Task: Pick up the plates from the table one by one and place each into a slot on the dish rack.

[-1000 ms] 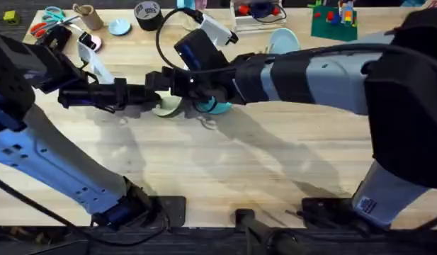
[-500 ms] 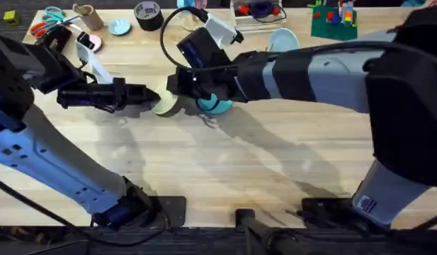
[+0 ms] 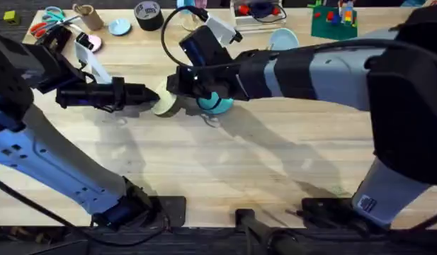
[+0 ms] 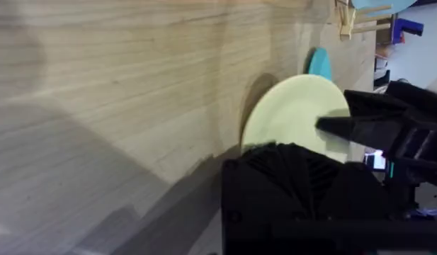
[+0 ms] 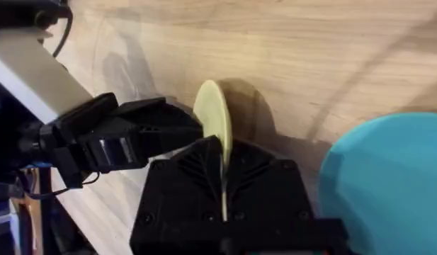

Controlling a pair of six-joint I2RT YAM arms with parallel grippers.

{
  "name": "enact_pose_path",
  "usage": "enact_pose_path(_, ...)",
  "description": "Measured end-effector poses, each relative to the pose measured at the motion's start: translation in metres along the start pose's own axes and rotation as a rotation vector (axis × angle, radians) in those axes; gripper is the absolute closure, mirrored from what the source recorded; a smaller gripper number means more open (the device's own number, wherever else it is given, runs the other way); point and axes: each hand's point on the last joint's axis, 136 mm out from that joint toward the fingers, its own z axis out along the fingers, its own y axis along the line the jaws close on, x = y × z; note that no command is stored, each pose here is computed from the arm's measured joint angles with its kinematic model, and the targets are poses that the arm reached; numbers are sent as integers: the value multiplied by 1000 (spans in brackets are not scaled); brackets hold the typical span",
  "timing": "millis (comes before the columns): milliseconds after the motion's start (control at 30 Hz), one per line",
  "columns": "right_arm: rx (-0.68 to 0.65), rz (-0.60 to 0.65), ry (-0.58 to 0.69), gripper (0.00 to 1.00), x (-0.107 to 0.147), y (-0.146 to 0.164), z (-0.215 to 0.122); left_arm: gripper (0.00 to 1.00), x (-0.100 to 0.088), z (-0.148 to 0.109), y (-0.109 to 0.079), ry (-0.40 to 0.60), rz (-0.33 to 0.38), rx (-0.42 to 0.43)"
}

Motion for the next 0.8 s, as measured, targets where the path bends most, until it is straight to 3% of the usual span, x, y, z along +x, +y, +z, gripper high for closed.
enact_pose_path(300,21,-67,-12,971,-15,0,-26,960,-7,-12,-10,30,30,-54)
enact_pose_path(533,67,-80,-67,971,-48,-10,-71,960,-23,-42,-61,-39,171,-121)
enact_pose_path(800,181,-200,-77,972,-54,-21,-123,960,-26,-54,-117,-60,329,-208)
